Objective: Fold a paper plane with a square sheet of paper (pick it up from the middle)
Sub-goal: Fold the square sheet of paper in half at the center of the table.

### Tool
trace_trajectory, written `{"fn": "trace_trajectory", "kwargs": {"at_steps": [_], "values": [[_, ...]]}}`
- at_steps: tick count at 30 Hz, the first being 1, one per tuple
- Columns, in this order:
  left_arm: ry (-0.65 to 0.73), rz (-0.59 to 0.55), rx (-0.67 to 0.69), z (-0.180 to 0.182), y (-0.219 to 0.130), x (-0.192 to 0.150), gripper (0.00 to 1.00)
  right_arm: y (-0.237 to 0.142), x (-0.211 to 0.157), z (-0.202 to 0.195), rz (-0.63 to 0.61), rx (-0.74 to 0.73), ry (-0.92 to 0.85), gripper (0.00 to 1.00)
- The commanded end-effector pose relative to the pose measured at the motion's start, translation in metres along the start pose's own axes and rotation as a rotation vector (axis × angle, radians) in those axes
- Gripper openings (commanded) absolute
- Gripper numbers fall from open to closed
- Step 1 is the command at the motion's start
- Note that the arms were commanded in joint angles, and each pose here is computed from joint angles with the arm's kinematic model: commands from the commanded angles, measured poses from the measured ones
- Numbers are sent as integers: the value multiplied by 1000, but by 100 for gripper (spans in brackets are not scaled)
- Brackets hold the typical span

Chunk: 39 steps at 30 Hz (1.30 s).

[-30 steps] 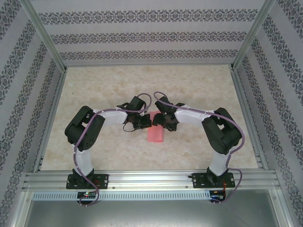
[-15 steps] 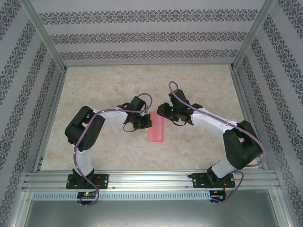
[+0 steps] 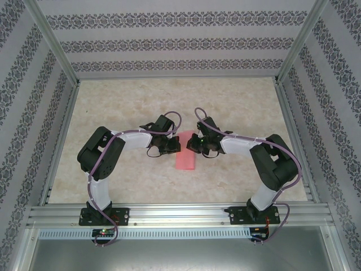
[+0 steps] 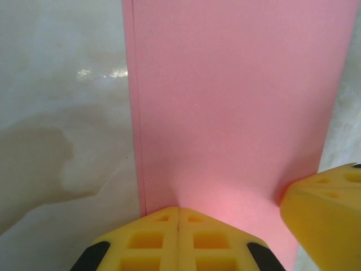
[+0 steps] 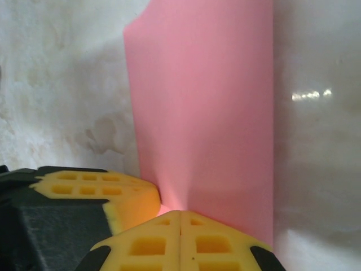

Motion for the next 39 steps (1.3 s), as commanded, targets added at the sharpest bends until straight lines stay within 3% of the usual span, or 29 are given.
{"fn": "trace_trajectory", "kwargs": {"at_steps": [1, 26, 33, 39], "values": [[-4, 19, 108, 20, 11, -7, 0, 1, 3, 1, -22, 40, 7, 3], [-3, 35, 121, 25, 15, -9, 0, 19, -24, -45, 29, 36, 71, 8], [0, 39, 127, 26, 15, -10, 0, -10, -10, -14, -7, 122, 13, 10], [0, 40, 126, 26, 15, -10, 0, -19, -15, -2, 6, 108, -17, 12]]}}
Point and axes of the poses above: each hand's point on the last joint's axis, 136 mm out from that joint toward the fingers, its own y axis out along the fingers, its own z axis along the line the jaws close on, x = y × z, the point moved 6 cm from there along -y, back along the fingers, and after that the axes turned 8 degrees about -y, right-handed, at the moved point
